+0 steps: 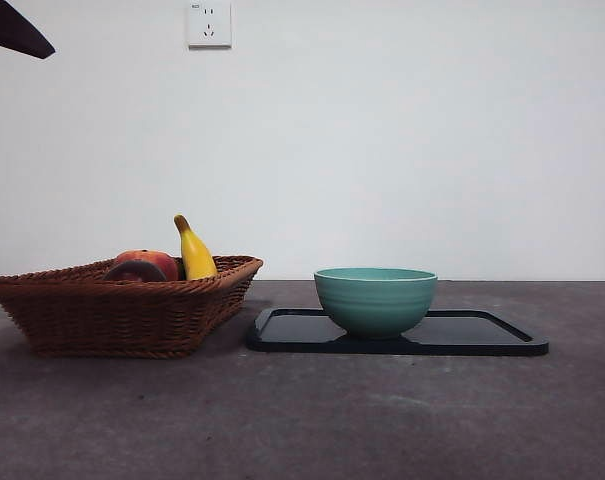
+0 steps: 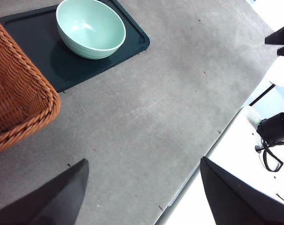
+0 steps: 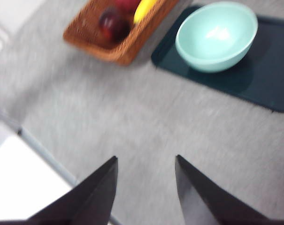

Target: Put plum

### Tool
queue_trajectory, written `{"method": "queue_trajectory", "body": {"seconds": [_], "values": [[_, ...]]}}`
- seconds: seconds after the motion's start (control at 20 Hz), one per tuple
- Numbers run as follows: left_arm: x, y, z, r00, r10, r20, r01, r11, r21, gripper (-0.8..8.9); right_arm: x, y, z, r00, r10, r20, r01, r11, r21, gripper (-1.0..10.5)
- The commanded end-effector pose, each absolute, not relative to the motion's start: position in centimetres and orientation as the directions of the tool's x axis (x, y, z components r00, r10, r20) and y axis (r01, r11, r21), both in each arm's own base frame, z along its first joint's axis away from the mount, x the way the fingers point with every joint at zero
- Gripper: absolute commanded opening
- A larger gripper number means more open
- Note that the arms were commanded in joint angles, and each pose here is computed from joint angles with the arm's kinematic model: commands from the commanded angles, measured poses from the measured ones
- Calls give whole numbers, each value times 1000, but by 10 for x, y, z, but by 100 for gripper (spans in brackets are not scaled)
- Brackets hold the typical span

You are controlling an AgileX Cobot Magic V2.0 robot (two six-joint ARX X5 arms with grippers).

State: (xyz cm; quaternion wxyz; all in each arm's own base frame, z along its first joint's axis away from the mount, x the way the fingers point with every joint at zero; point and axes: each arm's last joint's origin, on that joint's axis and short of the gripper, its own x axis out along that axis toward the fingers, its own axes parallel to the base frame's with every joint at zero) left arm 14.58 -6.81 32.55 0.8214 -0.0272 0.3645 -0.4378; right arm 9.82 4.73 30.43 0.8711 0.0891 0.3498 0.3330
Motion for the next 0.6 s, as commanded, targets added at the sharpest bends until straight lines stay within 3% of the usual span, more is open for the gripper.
{"method": "queue_trajectory", "body": {"seconds": [0.05, 0.3, 0.6], "values": [[147, -69, 332, 357, -748, -559, 723, 601, -341, 373, 108, 51, 311, 572, 643, -509, -454, 765, 457, 219], [147, -69, 332, 357, -748, -559, 723, 601, -340, 373, 148, 62, 330, 638, 563, -525, -381, 824, 420, 231], [147, -69, 332, 358, -748, -559, 724, 600, -340, 373, 220, 83, 343, 627, 478, -615, -335, 878, 341, 272]]}}
